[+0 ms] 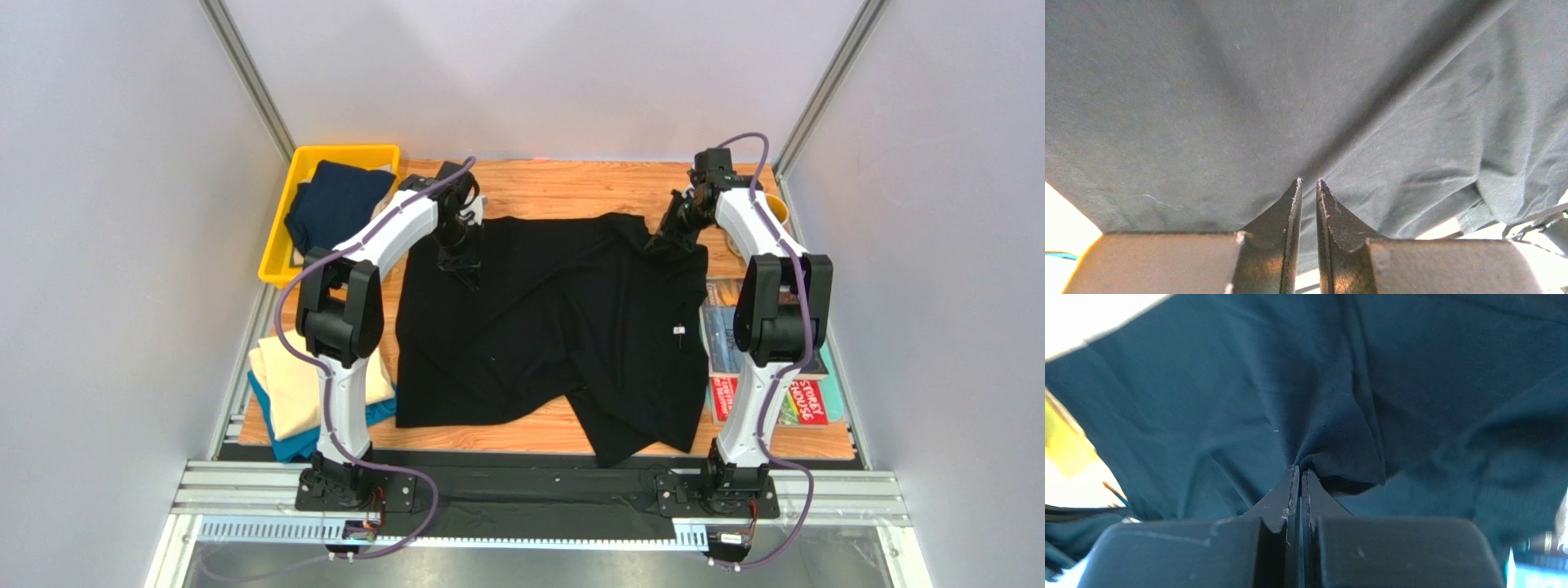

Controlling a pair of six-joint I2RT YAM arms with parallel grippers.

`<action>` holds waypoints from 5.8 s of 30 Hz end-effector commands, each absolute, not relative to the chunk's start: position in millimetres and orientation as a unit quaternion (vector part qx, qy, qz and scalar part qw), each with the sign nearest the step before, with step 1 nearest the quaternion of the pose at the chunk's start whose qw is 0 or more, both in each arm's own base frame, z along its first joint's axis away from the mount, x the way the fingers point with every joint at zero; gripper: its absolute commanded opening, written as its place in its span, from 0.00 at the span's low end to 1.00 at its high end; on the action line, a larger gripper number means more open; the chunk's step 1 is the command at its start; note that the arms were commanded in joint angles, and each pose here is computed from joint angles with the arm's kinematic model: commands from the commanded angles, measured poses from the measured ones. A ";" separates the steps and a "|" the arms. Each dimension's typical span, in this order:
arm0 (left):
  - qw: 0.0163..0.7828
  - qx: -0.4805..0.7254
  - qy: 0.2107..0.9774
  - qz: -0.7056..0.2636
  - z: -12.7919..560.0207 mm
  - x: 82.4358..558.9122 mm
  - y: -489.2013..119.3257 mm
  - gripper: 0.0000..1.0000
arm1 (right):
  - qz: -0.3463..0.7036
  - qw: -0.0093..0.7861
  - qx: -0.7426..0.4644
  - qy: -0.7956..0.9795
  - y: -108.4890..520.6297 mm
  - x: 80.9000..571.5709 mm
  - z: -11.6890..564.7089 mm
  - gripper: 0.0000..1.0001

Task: Fold and stack the t-shirts
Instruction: Fold the tshirt

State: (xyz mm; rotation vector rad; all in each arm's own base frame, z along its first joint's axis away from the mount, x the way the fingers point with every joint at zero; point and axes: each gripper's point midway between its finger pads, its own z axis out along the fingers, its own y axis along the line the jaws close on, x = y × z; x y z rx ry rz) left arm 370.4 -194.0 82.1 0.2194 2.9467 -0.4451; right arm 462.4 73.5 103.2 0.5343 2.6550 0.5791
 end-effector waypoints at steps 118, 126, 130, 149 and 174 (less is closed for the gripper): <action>0.217 -0.219 0.951 -0.034 38.3 563.8 -44.0 0.41 | 0.224 0.153 0.176 0.946 71.8 434.8 130.4 0.53; 0.190 -0.198 0.961 -0.020 21.9 549.1 -57.7 0.41 | 0.253 0.150 0.171 0.940 77.7 440.4 128.1 0.53; 0.184 -0.192 0.964 -0.018 16.4 546.3 -65.4 0.40 | 0.246 0.159 0.174 0.940 69.1 444.5 129.1 0.54; 0.207 -0.192 0.959 -0.007 30.7 553.7 -68.7 0.38 | 0.235 0.114 0.212 0.942 55.6 476.2 65.8 0.58; 0.207 -0.180 0.962 -0.011 33.2 552.3 -69.8 0.38 | 0.266 0.070 0.203 0.940 80.0 454.0 45.5 0.26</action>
